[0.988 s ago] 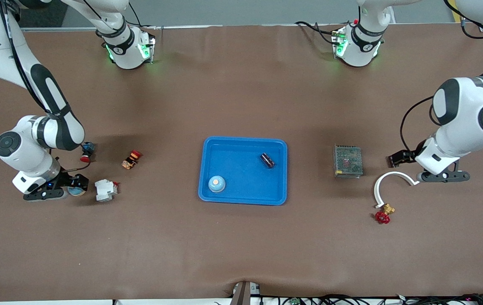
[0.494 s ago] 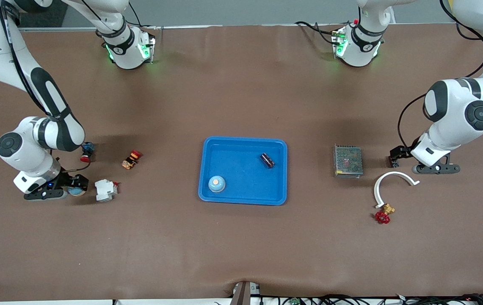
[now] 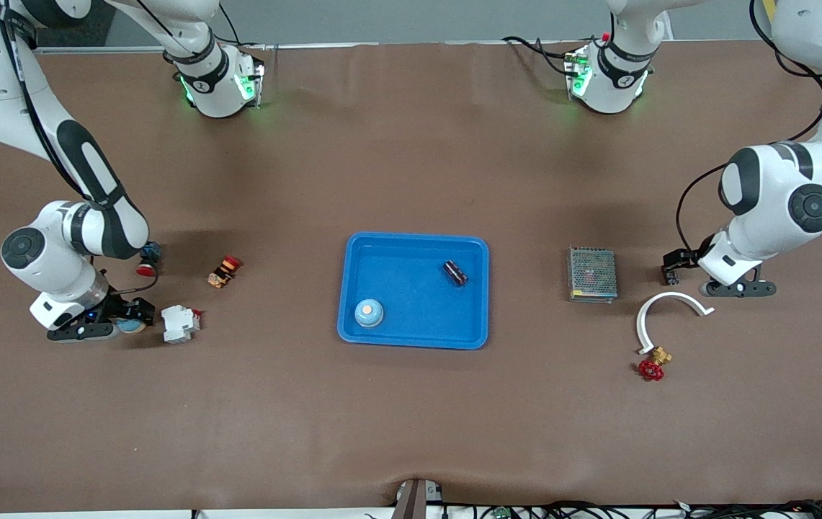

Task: Place electrolytic capacitor and blue bell in tray
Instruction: 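Grasp the second bell with the right gripper while the left grasps the capacitor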

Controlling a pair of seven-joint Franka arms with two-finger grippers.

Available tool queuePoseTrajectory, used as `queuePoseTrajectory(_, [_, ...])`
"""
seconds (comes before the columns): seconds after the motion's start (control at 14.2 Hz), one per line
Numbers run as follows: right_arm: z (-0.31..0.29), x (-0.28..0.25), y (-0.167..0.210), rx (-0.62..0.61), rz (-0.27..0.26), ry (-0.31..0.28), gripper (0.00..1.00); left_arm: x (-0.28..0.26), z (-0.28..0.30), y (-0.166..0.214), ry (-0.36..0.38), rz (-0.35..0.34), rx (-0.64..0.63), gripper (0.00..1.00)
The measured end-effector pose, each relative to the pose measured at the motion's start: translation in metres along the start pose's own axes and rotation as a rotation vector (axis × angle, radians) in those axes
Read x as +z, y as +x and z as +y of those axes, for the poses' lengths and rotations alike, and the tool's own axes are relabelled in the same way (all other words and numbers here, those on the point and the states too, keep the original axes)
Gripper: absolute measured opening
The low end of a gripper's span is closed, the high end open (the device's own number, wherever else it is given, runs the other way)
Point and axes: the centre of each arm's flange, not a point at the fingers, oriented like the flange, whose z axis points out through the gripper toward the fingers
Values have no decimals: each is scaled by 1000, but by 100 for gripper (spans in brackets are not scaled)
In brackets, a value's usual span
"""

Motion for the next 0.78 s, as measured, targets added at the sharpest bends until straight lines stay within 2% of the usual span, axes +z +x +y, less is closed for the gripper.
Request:
queuePoseTrajectory(0.14, [0, 0, 0, -2, -1, 1, 83, 9, -2, -1, -4, -11, -5, 100])
queuePoseTrajectory(0.21, [-2, -1, 1, -5, 0, 2, 70, 13, -4, -1, -5, -13, -8, 100])
queuePoseTrajectory(0.28, [-3, -2, 1, -7, 0, 3, 67, 16, -5, -1, -7, -13, -10, 100])
queuePoseTrajectory(0.64, [-3, -2, 2, -10, -1, 4, 67, 48, -3, 1, -18, -1, -9, 100])
queuePoseTrajectory(0.78, [-5, -3, 3, -15, -21, 11, 67, 59, -2, 1, -21, -1, -8, 100])
